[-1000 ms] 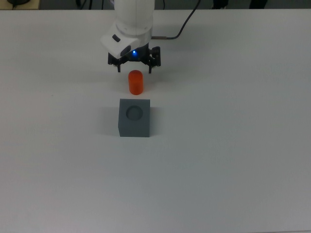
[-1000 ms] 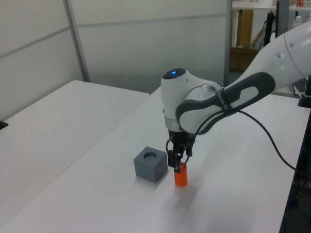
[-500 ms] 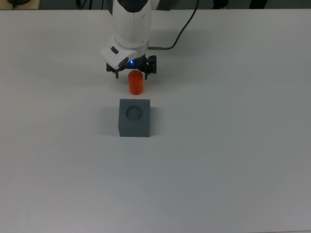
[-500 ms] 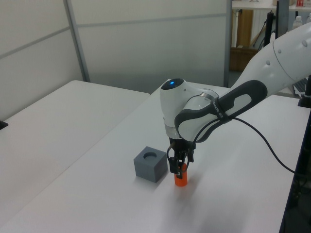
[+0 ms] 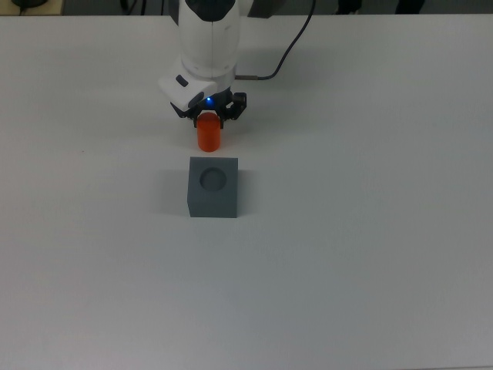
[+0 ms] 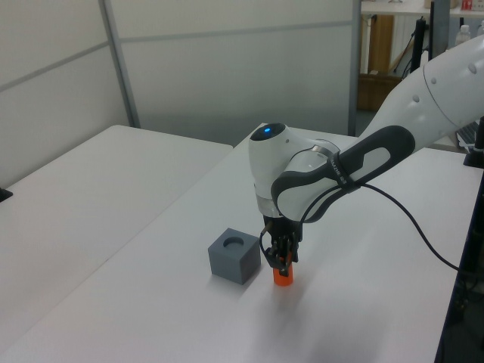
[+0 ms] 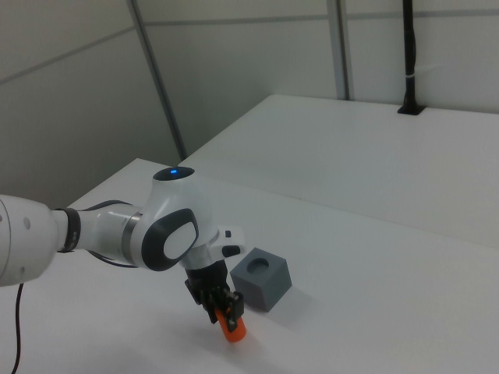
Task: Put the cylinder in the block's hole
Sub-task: 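Carry the cylinder over the grey cube's hole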
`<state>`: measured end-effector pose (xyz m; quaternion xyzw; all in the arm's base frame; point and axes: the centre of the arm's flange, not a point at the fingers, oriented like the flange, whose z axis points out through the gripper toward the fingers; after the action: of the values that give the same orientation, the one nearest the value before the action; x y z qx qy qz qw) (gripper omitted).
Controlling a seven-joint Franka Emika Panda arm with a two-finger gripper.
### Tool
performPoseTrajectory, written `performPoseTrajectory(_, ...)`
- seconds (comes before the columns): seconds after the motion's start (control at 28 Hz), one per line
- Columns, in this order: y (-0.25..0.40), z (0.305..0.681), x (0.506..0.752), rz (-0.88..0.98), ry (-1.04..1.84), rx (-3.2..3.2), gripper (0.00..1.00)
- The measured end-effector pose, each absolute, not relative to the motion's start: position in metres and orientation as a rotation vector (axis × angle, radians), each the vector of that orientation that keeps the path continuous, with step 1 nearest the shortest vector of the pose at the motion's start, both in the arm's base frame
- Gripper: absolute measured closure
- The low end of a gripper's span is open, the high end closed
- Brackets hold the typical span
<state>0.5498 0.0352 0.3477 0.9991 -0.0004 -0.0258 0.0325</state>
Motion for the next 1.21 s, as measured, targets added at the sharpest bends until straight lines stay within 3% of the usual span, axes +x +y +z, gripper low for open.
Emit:
performPoseTrajectory(0.32, 0.036, 0.359, 0.555, -0.041, -0.002, 3.078, 0.52)
performPoseTrajectory(0.89, 0.037, 0.450, 0.589, 0.129, -0.020, 3.081, 0.52)
performPoseTrajectory(1.21, 0.041, 0.450, 0.618, 0.160, -0.041, 3.107, 0.52)
